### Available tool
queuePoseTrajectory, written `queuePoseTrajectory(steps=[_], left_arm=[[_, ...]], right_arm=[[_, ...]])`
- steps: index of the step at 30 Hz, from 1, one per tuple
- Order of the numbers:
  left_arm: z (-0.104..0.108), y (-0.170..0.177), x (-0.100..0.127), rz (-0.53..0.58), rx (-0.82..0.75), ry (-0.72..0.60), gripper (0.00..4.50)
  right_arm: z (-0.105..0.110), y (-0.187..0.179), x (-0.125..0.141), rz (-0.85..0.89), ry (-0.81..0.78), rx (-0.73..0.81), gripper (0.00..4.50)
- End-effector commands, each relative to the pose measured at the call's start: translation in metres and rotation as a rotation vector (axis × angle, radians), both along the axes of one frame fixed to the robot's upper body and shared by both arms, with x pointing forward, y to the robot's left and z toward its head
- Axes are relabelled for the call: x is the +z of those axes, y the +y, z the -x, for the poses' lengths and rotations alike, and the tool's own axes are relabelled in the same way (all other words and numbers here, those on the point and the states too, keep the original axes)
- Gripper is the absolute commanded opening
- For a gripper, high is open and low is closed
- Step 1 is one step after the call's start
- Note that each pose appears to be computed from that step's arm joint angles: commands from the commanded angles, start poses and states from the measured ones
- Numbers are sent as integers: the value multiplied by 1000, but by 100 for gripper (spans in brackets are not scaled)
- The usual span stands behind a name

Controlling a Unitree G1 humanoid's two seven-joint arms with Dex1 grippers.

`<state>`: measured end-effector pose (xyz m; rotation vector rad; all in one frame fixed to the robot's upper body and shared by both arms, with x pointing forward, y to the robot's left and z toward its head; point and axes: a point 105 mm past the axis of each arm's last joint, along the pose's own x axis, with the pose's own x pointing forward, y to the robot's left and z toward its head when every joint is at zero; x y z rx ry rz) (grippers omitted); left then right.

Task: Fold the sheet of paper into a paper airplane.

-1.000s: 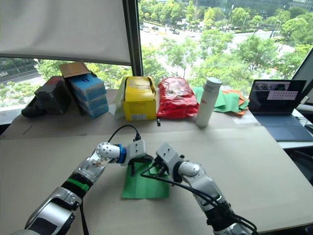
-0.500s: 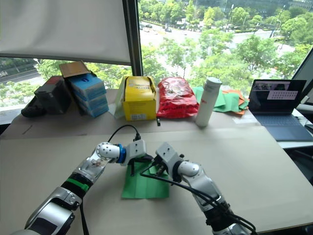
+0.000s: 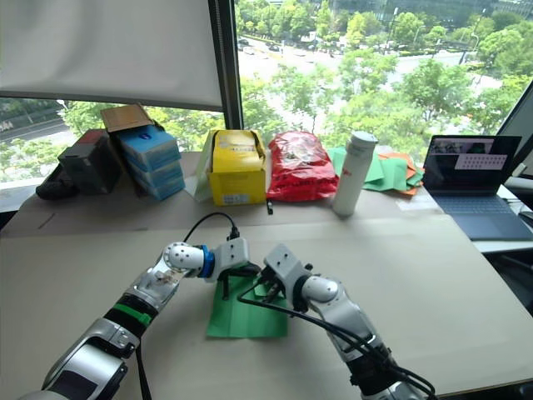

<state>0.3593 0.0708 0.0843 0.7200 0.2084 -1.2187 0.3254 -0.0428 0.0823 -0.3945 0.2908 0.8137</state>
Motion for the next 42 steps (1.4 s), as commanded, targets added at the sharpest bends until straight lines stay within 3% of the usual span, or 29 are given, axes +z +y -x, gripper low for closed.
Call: queuePoseTrajectory(steps=[1, 6, 17, 42], left_arm=[[1, 12, -15, -64, 29, 37, 0], [2, 12, -15, -65, 28, 38, 0], [2, 13, -15, -68, 26, 35, 0], [5, 15, -18, -70, 22, 46, 0]], right_arm=[[4, 7, 9, -27, -28, 24, 2], [4, 6, 14, -25, -39, 30, 2], [15, -15, -31, 37, 155, -53, 2], [68, -61, -53, 105, 315, -107, 2]])
